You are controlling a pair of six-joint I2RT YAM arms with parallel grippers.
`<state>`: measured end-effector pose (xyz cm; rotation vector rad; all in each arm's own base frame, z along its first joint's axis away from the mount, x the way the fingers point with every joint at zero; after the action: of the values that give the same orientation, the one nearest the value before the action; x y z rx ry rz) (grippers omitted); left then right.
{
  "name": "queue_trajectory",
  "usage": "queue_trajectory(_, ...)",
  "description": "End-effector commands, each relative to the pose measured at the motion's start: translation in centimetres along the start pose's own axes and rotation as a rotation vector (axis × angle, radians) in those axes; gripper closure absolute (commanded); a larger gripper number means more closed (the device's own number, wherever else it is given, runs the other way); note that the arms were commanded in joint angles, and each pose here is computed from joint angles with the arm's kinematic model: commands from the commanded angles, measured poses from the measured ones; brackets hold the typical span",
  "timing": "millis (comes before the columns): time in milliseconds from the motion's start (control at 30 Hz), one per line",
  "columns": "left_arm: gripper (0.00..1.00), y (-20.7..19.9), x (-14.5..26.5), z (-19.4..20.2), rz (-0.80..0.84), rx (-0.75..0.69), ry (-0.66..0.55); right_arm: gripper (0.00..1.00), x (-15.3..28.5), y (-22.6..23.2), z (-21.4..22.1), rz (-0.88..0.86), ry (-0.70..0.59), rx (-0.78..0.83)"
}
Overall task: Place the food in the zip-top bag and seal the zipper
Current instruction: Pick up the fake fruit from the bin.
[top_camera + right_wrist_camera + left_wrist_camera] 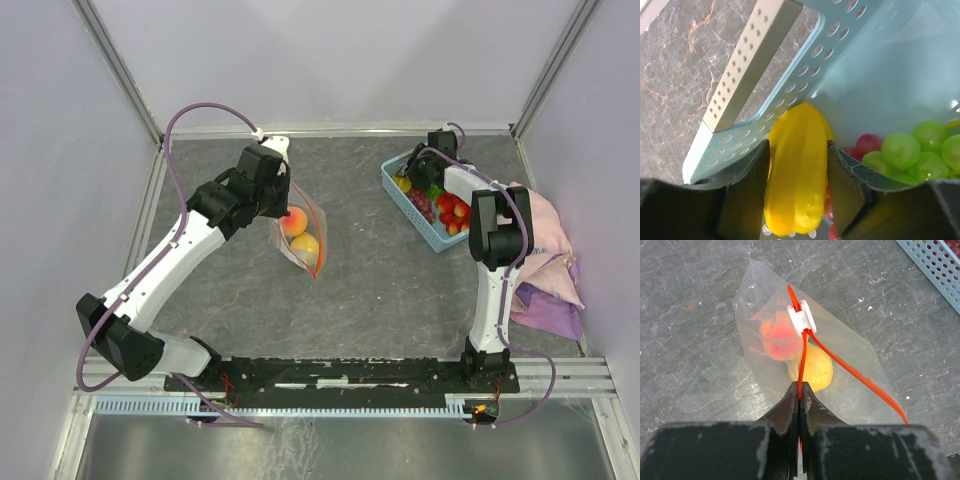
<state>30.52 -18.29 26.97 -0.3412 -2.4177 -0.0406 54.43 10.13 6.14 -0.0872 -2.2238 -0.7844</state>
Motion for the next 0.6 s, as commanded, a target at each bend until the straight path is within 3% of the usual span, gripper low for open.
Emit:
queue_trajectory(0, 0.97, -0.2, 0.8, -1.4, 0.032, -0.01, -0.061, 0.51, 1.4, 1.0, 0.4, -0.05, 0.035, 0.054)
queue_trajectory(567, 0.97, -0.6, 1.7, -1.5, 0.073, 0.007, -0.075, 0.75, 8.2, 1.5, -2.2, -0.088, -0.078, 0.161)
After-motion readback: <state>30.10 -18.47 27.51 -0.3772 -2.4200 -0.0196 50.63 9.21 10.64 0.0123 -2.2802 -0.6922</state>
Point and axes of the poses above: each gripper's point midway between its finger pads, its own x axis back along the fingers, its own y axis along the line the jaws close on, z = x × y, the point moved 2 cm from there along x, back along the fingers, and after that the axes turned 1 degree about -x, right-handed, at the moved point
